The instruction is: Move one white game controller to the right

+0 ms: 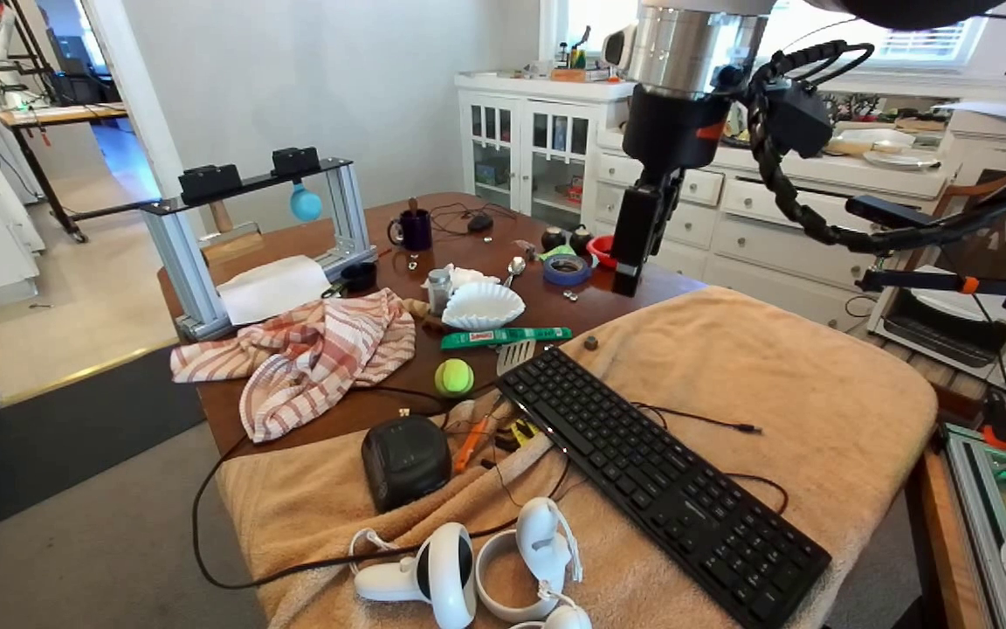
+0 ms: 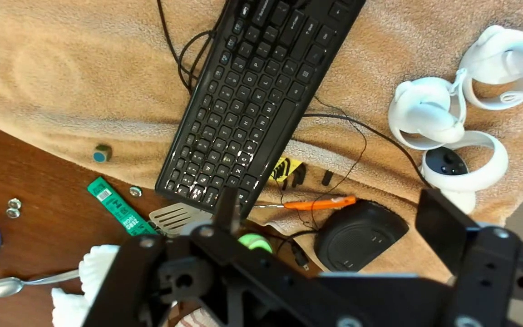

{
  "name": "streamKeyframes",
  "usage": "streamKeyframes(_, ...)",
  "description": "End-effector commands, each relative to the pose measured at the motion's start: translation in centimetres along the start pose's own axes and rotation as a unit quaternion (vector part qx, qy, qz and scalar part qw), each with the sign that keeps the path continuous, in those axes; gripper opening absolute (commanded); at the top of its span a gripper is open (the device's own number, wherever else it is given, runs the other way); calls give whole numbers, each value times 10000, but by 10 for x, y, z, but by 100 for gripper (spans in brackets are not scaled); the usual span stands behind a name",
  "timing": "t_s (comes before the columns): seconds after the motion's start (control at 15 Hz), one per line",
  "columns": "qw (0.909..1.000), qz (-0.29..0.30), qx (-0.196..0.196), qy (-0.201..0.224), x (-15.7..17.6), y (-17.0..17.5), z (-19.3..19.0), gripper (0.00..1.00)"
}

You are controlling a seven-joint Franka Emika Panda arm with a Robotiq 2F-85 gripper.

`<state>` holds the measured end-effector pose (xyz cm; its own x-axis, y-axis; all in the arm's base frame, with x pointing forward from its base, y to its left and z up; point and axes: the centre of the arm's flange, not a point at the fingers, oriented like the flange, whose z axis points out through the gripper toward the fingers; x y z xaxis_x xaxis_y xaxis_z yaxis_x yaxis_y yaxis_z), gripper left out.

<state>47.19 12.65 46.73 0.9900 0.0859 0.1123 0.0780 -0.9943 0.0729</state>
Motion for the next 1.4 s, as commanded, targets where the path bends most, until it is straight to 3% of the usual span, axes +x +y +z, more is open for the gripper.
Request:
streamKeyframes(0.0,10000,8,1,5,0,2,-1,100)
streamKeyframes(0.2,9994,289,-151,104,3,4,13,100)
streamKeyframes(0.6,9958,801,362,235,2,-71,40,100)
streamKeyframes(0.8,9933,937,673,-93,-1,-107,53,100)
streamKeyframes(0.93,9910,1124,647,-321,-7,-124,67,100)
streamKeyframes(1.2,9880,1308,566,-588,-9,-135,114,100)
streamKeyframes(1.33,9886,1217,705,-531,-7,-139,128,100)
